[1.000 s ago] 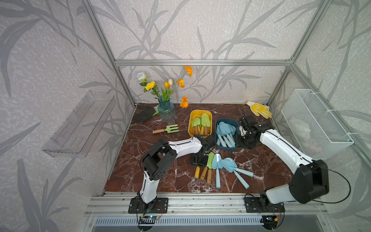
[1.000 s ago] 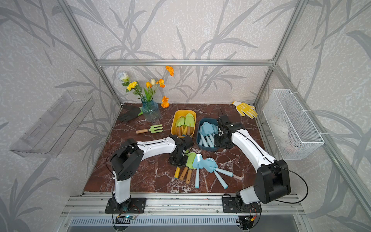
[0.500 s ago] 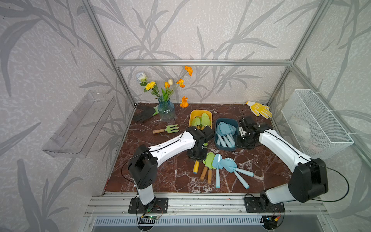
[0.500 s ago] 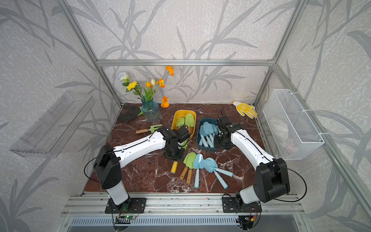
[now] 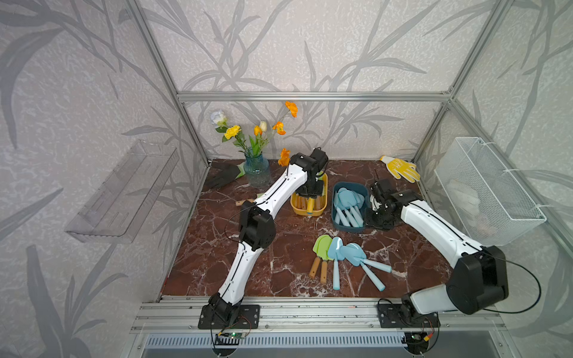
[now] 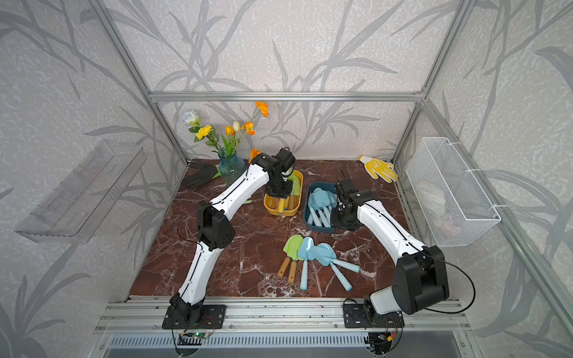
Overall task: Sort the small shovels by color and place them into the storage box
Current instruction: Pick up the shovel from the center of the board, then place the shovel in the storage box, then move the storage box to the center of the board.
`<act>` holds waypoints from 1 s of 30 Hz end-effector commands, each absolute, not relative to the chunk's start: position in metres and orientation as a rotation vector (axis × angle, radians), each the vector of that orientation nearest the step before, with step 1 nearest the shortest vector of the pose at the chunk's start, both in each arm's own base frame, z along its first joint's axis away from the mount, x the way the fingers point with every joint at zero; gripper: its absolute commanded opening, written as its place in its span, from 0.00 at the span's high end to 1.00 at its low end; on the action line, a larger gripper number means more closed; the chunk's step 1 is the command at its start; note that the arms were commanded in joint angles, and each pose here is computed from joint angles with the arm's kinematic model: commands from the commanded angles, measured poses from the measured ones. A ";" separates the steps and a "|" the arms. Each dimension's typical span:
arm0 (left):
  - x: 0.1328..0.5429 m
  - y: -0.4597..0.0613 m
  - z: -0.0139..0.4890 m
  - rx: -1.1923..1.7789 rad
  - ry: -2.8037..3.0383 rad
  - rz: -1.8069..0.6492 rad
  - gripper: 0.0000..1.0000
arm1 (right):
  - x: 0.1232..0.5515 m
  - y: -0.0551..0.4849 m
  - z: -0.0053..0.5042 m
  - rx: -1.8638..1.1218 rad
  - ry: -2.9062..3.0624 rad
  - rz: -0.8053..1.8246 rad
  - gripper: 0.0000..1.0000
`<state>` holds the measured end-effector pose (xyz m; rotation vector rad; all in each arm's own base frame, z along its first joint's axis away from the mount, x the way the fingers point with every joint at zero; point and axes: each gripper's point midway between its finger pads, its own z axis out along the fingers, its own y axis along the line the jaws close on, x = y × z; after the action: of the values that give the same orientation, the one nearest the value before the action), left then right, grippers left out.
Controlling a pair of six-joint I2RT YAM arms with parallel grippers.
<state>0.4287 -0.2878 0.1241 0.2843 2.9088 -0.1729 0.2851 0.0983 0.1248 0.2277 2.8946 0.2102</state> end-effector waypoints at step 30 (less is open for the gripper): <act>0.430 -0.282 0.050 0.200 2.989 -0.179 1.00 | 0.243 0.078 0.120 0.317 2.925 0.137 0.55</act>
<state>0.4586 -0.2794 0.0514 0.1474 2.9354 -0.2155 0.2497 0.0823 0.1197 0.2948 2.9208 0.1587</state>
